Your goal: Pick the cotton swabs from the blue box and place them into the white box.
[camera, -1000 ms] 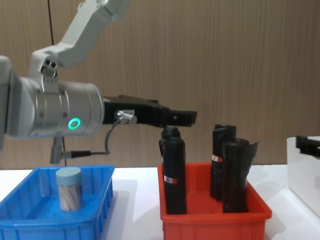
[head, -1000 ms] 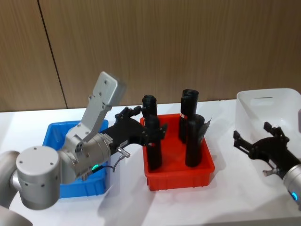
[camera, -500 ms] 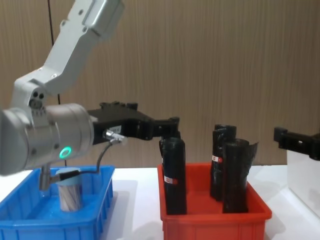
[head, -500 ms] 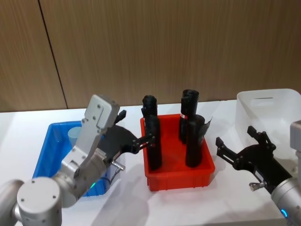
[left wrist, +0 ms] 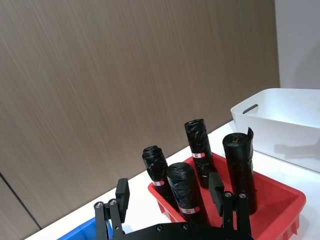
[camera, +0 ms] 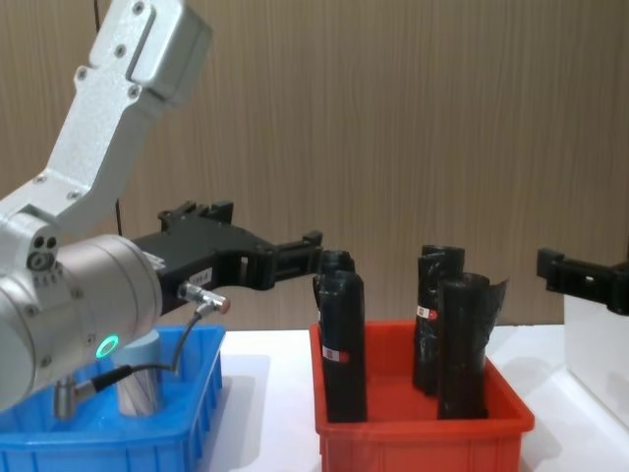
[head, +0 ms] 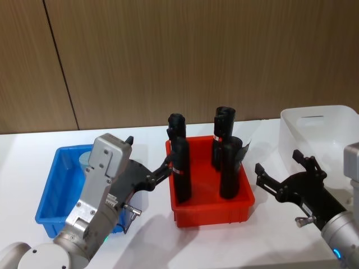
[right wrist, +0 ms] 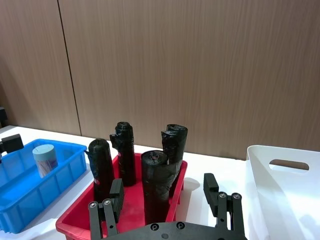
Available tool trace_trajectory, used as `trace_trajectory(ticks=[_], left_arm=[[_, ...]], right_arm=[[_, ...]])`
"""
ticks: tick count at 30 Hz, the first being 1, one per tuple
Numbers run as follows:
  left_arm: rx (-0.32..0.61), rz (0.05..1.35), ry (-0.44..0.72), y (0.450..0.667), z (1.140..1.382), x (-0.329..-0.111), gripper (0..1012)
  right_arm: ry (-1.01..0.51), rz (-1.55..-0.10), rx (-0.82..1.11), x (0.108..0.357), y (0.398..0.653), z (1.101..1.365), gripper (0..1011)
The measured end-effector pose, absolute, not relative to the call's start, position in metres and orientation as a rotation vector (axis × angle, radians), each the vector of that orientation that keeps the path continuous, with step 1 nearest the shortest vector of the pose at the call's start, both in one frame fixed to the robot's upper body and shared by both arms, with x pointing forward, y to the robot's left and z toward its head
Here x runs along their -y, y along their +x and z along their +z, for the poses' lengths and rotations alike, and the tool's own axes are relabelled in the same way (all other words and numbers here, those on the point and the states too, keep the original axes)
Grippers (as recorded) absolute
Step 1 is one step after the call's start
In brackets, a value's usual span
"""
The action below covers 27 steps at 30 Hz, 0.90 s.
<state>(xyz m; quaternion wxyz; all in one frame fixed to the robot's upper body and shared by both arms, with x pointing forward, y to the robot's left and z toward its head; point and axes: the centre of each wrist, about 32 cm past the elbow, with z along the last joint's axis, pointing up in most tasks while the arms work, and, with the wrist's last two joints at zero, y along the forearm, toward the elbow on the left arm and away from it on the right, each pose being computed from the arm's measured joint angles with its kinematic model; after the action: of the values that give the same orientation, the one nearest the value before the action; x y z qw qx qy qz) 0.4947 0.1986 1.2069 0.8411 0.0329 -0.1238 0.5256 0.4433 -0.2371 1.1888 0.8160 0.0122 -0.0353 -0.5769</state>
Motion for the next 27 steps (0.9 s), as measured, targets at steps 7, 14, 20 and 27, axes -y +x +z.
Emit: trace_trajectory(ticks=[7, 14, 20, 27], left_arm=[[0.269, 1.122, 0.062, 0.4919, 1.2045, -0.1983, 1004], [0.269, 1.123, 0.061, 0.4919, 1.2045, -0.1982, 1004], [0.269, 1.123, 0.061, 0.4919, 1.2046, -0.1983, 1004], [0.268, 1.124, 0.061, 0.4920, 1.2045, -0.1984, 1004]], right_arm=[[0.026, -1.230, 0.075, 0.2371, 0.4433, 1.1888, 1001], [0.026, -1.230, 0.075, 0.2371, 0.4433, 1.1888, 1001], [0.026, -1.229, 0.075, 0.2372, 0.4434, 1.1886, 1001], [0.014, -1.222, 0.067, 0.2391, 0.4462, 1.1866, 1001]])
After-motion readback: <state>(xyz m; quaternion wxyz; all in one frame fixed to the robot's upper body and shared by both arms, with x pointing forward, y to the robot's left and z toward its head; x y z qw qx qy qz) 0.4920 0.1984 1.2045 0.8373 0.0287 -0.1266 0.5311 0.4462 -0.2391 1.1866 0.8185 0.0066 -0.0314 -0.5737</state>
